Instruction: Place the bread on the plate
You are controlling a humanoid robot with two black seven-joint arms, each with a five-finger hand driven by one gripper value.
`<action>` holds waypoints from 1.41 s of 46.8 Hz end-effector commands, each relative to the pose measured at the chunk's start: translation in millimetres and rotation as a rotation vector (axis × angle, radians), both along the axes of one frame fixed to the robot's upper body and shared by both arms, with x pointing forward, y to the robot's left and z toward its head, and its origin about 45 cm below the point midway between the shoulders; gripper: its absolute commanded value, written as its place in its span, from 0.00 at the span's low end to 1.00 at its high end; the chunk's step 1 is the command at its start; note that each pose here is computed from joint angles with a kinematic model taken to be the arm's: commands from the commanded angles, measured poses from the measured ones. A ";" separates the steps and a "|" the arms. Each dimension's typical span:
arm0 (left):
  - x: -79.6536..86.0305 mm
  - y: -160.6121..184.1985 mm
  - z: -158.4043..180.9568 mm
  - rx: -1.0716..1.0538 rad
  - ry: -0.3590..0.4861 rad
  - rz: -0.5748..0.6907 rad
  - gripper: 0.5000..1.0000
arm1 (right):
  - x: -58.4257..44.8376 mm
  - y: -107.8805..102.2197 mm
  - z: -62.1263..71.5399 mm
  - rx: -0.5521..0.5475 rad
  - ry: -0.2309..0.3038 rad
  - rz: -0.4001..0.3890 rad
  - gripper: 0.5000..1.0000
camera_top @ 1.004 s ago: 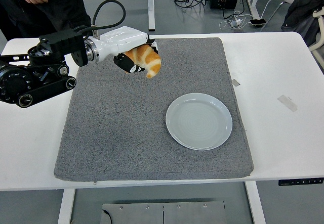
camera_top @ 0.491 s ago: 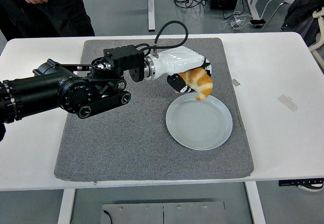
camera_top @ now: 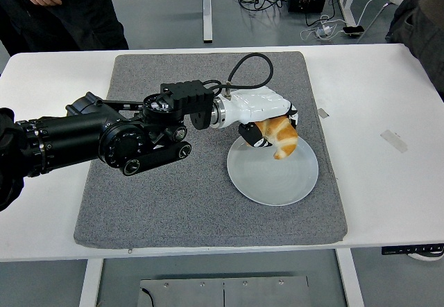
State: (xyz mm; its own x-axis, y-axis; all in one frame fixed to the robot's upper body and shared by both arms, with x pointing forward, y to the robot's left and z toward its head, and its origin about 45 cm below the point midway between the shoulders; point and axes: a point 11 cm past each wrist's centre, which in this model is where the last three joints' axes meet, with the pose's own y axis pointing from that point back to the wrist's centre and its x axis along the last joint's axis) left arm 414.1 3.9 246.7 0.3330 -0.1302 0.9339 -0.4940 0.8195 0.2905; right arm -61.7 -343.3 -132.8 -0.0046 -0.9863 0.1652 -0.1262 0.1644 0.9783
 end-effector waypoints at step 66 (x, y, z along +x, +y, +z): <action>-10.4 19.0 -43.4 0.057 0.065 -0.003 0.64 | 0.0 0.0 0.0 0.000 0.000 0.000 1.00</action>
